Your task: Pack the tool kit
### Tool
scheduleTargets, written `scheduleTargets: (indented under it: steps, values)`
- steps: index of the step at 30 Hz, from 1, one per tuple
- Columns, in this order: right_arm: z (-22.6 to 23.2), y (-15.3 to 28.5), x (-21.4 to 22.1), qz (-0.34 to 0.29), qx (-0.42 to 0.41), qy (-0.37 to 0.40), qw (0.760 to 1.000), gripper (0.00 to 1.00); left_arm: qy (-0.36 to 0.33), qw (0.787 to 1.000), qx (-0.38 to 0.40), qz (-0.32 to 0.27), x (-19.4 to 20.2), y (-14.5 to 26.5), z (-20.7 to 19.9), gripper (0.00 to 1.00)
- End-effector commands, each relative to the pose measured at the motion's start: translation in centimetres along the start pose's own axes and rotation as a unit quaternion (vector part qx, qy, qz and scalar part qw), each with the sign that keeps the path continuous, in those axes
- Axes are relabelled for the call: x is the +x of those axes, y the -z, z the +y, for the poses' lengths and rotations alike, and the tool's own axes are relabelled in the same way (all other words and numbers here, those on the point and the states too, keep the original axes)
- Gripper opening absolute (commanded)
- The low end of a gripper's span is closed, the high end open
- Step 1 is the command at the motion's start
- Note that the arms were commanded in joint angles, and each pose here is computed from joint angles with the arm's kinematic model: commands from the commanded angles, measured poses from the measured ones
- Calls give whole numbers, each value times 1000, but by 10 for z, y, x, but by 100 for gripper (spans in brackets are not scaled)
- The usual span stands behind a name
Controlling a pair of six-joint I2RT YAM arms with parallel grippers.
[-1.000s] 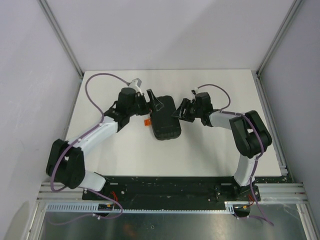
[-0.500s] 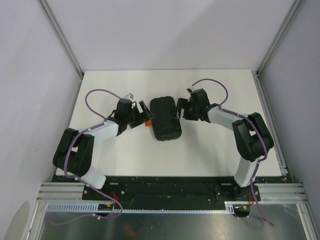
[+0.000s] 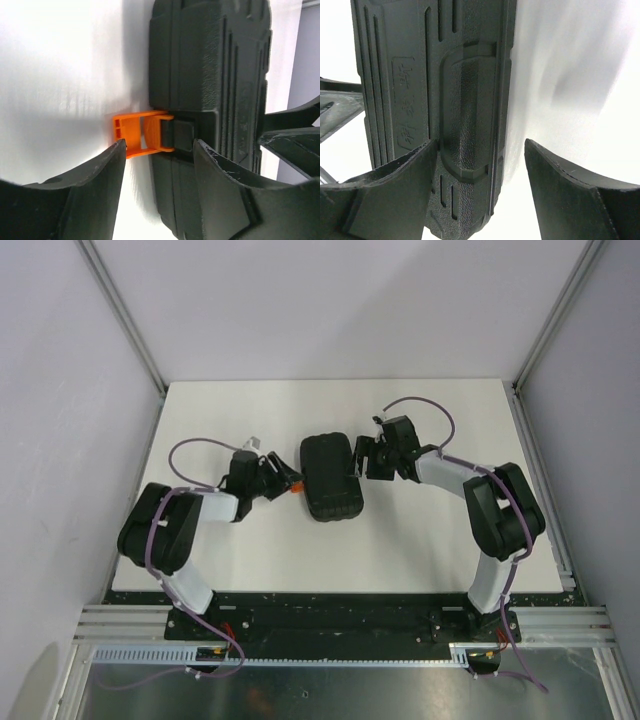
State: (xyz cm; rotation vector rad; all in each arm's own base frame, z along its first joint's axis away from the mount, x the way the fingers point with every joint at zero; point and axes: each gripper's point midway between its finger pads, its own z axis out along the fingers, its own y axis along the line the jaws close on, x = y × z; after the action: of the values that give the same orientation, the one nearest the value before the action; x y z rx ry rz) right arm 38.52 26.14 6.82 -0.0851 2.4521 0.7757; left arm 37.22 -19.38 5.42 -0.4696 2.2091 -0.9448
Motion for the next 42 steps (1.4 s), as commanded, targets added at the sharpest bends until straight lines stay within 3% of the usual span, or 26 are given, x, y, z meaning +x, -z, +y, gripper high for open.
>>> scheduleTargets:
  steps: [1, 6, 13, 22, 33, 37, 42]
  values:
    - [-22, -4, 22, 47, 34, 0, 998, 73, 14, 1000, 2, -2, 7, -4, 13, 61]
    - [-26, -4, 23, 53, 36, -2, 998, 73, 8, 1000, -25, -16, 11, 6, 33, 76]
    - [-30, -5, 30, 66, 41, -6, 997, 71, 3, 999, -9, -44, 0, 20, 28, 77]
    - [-34, -8, 37, 78, 44, -11, 996, 69, 29, 999, -22, -30, 9, 10, 42, 55]
    - [-38, -10, 43, 89, 49, -16, 995, 67, 36, 999, -1, -30, 6, -12, 41, 46]
    - [-38, -10, 44, 90, 49, -17, 995, 67, 36, 999, 18, -26, 6, -14, 33, 41]
    - [-38, -12, 43, 91, 50, -19, 994, 66, 37, 996, 73, -28, -4, -3, 2, 26]
